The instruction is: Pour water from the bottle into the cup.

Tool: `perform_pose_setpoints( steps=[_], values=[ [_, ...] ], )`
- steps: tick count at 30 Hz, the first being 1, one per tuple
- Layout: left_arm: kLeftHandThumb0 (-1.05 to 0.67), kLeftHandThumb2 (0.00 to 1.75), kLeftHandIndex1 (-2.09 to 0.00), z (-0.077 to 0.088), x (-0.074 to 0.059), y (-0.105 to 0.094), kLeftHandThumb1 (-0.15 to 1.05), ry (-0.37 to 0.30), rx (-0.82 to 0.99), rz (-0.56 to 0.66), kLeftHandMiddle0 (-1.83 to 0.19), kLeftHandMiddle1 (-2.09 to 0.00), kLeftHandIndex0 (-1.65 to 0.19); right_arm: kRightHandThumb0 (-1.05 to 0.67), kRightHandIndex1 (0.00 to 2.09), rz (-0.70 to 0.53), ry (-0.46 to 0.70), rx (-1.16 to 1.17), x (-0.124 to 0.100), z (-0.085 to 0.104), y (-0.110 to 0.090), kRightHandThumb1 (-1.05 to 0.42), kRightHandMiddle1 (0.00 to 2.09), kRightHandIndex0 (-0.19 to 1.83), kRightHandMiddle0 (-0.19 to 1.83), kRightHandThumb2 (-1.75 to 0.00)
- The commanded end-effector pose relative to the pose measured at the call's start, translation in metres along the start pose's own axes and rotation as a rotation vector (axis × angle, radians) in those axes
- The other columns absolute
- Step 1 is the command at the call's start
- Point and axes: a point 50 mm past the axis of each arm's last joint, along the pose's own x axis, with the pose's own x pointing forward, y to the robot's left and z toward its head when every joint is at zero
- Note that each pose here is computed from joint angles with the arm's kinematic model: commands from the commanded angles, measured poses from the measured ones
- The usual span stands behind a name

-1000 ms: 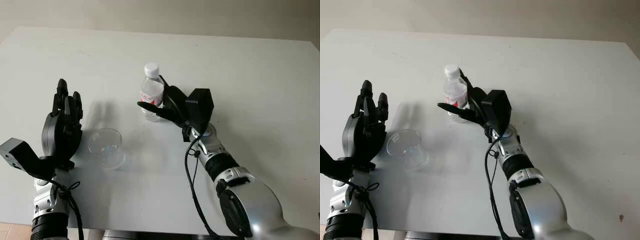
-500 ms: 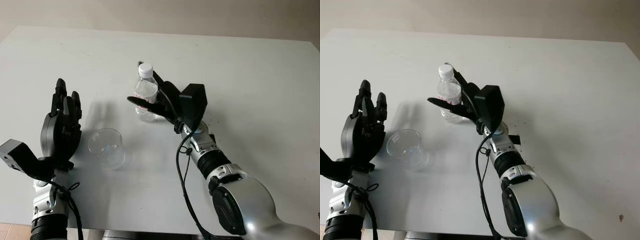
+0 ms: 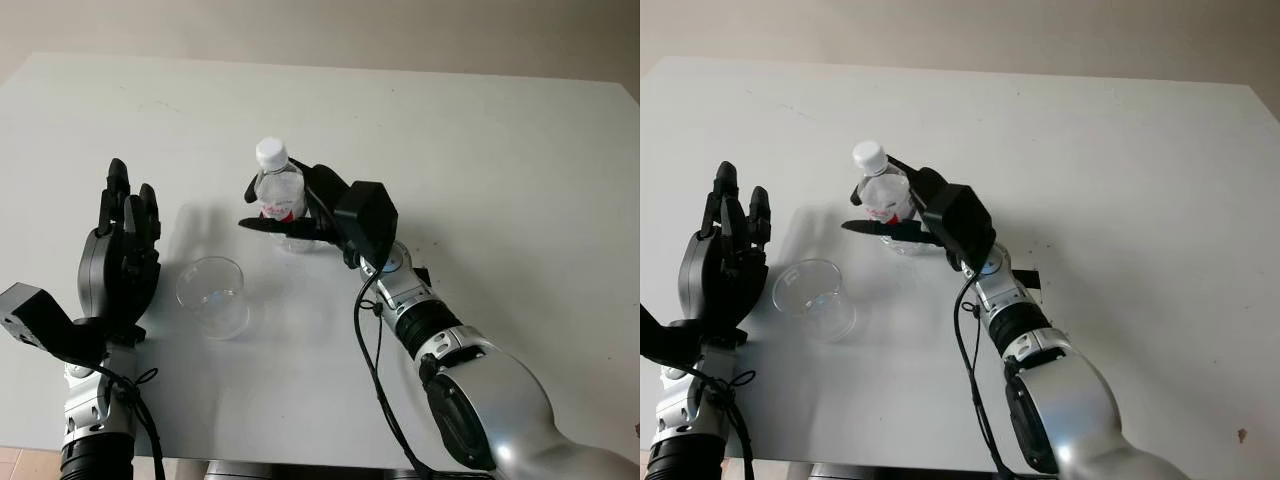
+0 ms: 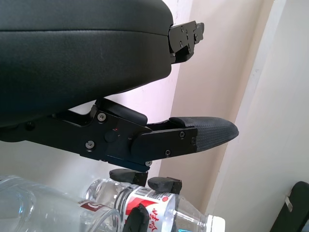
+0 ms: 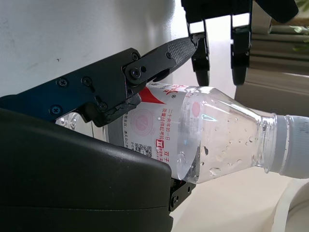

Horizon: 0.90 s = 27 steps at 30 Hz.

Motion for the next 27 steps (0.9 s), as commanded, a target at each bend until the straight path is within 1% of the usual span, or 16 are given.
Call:
perform_pose_setpoints(
  steps=[1, 5, 7, 9, 12, 14, 17, 19, 23, 27],
  values=[
    [-0.71, 0.46, -0.03, -0.005, -0.004, 0.0, 1.05, 0.018, -0.018, 0.011, 0.18, -0.05, 0.18, -0.27, 2.09, 0.007, -0.014, -0.018, 0.0, 0.002, -0.003, -1.02, 2.09, 1.12, 1.04, -0.06],
    [-0.71, 0.45, -0.03, -0.005, -0.004, -0.001, 1.05, 0.019, -0.017, 0.01, 0.19, -0.05, 0.19, -0.32, 2.09, -0.007, -0.02, -0.021, -0.001, 0.003, -0.005, -1.04, 2.09, 1.08, 1.05, -0.07],
    [-0.72, 0.45, -0.03, -0.005, -0.004, -0.001, 1.05, 0.017, -0.014, 0.011, 0.19, -0.05, 0.19, -0.32, 2.09, -0.028, -0.034, -0.049, -0.001, 0.005, -0.007, -1.05, 2.09, 1.07, 1.05, -0.08],
    [-0.72, 0.45, -0.03, -0.005, -0.004, -0.002, 1.05, 0.018, -0.016, 0.012, 0.19, -0.05, 0.19, -0.29, 2.09, -0.051, -0.054, -0.099, -0.001, 0.009, -0.01, -1.05, 2.09, 1.06, 1.04, -0.11],
    [-0.72, 0.45, -0.04, -0.005, -0.003, -0.003, 1.05, 0.021, -0.017, 0.019, 0.18, -0.06, 0.18, -0.2, 2.09, -0.069, -0.12, -0.15, 0.0, 0.019, -0.016, -1.05, 2.09, 1.05, 1.01, -0.17],
    [-0.71, 0.45, -0.05, -0.005, -0.003, -0.003, 1.05, 0.022, -0.019, 0.021, 0.17, -0.06, 0.17, -0.16, 2.09, -0.074, -0.167, -0.19, 0.0, 0.027, -0.02, -1.05, 2.09, 1.03, 0.95, -0.22],
    [-0.72, 0.44, -0.05, -0.005, -0.003, -0.004, 1.05, 0.025, -0.008, 0.019, 0.17, -0.06, 0.17, -0.15, 2.09, -0.089, -0.217, -0.315, 0.001, 0.038, -0.027, -1.05, 2.09, 0.99, 0.81, -0.25],
    [-0.72, 0.44, -0.05, -0.005, -0.002, -0.005, 1.05, 0.023, -0.006, 0.02, 0.17, -0.06, 0.17, -0.15, 2.09, -0.103, -0.236, -0.418, 0.003, 0.046, -0.03, -1.05, 2.09, 1.01, 0.72, -0.25],
    [-0.72, 0.44, -0.04, -0.005, -0.002, -0.006, 1.05, 0.022, -0.008, 0.019, 0.17, -0.05, 0.18, -0.1, 2.09, -0.113, -0.29, -0.578, 0.006, 0.061, -0.032, -1.04, 2.09, 1.09, 0.65, -0.23],
    [-0.72, 0.44, -0.04, -0.005, -0.001, -0.008, 1.05, 0.018, -0.016, 0.019, 0.17, -0.05, 0.19, -0.06, 2.09, -0.113, -0.36, -0.726, 0.007, 0.071, -0.031, -1.01, 2.09, 1.1, 0.64, -0.24]
  ],
)
